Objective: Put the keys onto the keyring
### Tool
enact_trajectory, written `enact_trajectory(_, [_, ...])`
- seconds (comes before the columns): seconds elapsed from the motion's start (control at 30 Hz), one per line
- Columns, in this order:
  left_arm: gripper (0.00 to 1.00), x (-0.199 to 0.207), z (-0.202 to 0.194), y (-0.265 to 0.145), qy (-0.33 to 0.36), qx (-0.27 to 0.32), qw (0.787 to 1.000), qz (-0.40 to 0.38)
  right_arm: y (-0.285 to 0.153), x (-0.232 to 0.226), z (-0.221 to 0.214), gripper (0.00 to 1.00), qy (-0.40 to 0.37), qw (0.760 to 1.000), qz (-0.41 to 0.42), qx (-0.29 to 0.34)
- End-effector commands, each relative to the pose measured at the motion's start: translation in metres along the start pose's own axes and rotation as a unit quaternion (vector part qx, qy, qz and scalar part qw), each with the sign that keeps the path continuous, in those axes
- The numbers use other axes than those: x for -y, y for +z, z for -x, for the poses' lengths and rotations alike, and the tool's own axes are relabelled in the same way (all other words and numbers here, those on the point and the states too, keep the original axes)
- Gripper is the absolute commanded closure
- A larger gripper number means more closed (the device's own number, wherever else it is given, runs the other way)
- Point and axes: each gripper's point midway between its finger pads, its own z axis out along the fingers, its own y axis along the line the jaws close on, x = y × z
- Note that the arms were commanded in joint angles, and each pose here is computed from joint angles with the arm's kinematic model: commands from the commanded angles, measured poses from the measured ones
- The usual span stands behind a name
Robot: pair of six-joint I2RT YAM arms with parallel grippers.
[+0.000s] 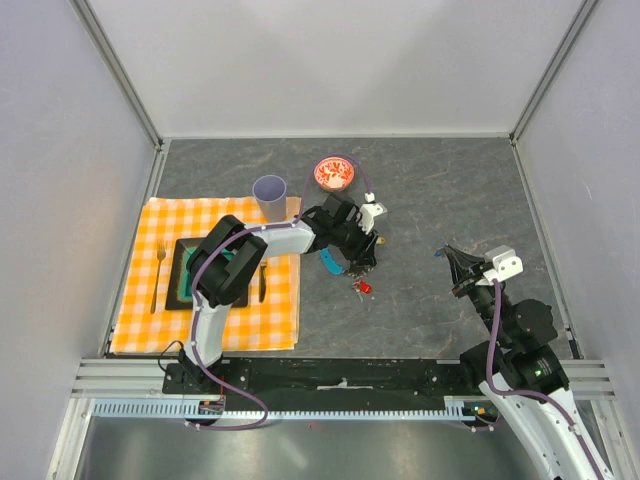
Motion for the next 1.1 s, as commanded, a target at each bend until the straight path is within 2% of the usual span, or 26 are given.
enact_trajectory(0.0, [0.51,-0.021,0.030,-0.009,-0.035,0.063,0.992,0.100,0.000,-0.002,0.012,1.00,0.007,1.000,0.003,0.026])
enact_trajectory(0.17, [0.51,-0.034,0.043,-0.011,-0.078,0.095,0.982,0.140,0.000,-0.002,0.013,1.00,0.007,1.000,0.004,0.027])
enact_trajectory(0.3, [0.52,-0.040,0.046,-0.012,-0.084,0.101,0.979,0.155,0.000,-0.001,0.013,1.00,0.007,1.000,0.002,0.028])
enact_trajectory(0.5, [0.59,-0.039,0.039,-0.008,-0.075,0.085,0.982,0.148,-0.001,-0.002,0.013,1.00,0.008,1.000,0.003,0.029])
enact_trajectory(0.7, [0.73,-0.043,0.036,-0.003,-0.086,0.082,0.982,0.149,-0.001,-0.002,0.014,1.00,0.008,1.000,0.004,0.030])
enact_trajectory(0.73, [0.78,-0.042,0.037,-0.002,-0.087,0.084,0.982,0.147,-0.001,-0.002,0.014,1.00,0.008,1.000,0.004,0.030])
enact_trajectory(0.87, [0.90,-0.039,0.039,-0.007,-0.089,0.086,0.981,0.149,-0.001,-0.001,0.013,1.00,0.007,1.000,0.001,0.029])
enact_trajectory(1.07, [0.95,-0.026,0.036,-0.021,-0.093,0.087,0.981,0.148,-0.001,-0.001,0.014,1.00,0.007,0.999,0.002,0.031])
